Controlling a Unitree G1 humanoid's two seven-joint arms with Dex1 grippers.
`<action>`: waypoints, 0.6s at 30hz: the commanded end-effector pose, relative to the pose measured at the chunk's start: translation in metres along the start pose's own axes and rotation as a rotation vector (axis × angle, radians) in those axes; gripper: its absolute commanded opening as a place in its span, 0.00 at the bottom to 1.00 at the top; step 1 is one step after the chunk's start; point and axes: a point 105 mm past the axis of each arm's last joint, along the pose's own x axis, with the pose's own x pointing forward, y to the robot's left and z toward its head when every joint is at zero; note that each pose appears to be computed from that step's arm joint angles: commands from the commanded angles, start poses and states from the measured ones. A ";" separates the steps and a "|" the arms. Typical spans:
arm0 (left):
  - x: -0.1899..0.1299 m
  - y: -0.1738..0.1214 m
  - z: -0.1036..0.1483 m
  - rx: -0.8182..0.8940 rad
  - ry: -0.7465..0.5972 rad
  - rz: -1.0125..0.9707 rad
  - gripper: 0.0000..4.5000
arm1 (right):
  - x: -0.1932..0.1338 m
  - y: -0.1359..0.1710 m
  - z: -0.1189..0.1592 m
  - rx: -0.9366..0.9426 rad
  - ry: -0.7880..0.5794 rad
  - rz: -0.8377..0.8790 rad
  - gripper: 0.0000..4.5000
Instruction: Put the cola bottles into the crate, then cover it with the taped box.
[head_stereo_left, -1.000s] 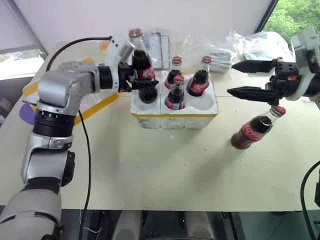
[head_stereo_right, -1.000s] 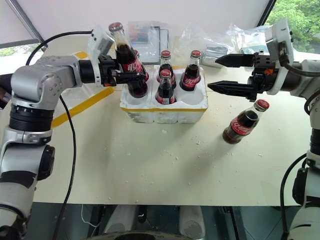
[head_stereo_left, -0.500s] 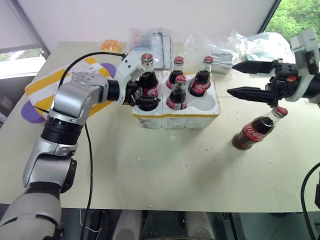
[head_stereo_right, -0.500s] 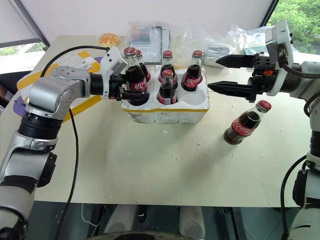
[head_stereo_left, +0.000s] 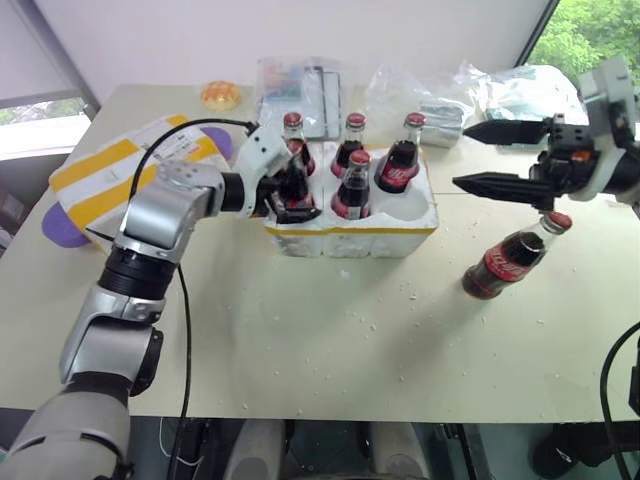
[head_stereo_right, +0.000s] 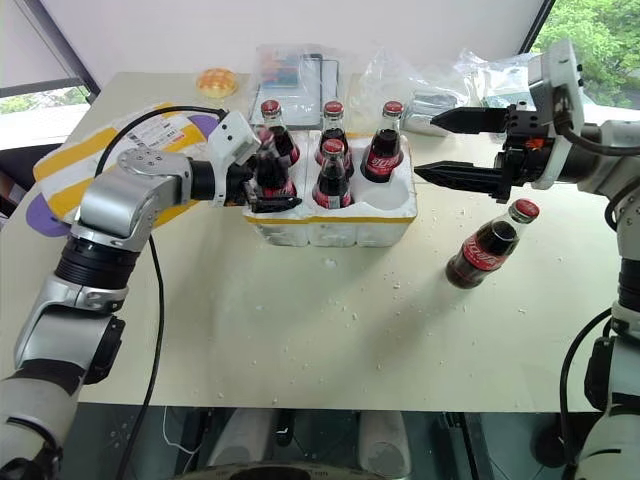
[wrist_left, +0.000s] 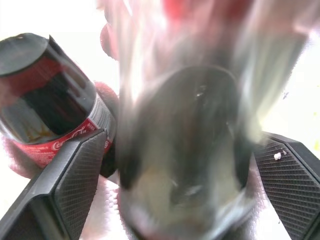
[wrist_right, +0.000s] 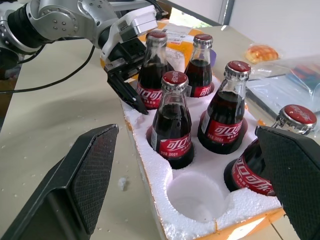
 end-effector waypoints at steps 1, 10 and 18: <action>-0.005 0.004 -0.002 -0.007 -0.003 0.017 0.99 | -0.003 -0.002 0.013 -0.054 -0.032 -0.016 1.00; -0.079 -0.005 0.073 -0.040 -0.312 -0.118 0.99 | -0.021 -0.009 0.025 -0.084 -0.056 -0.094 1.00; -0.107 -0.035 0.101 -0.061 -0.389 -0.333 0.99 | -0.054 -0.015 0.035 -0.085 -0.081 -0.263 1.00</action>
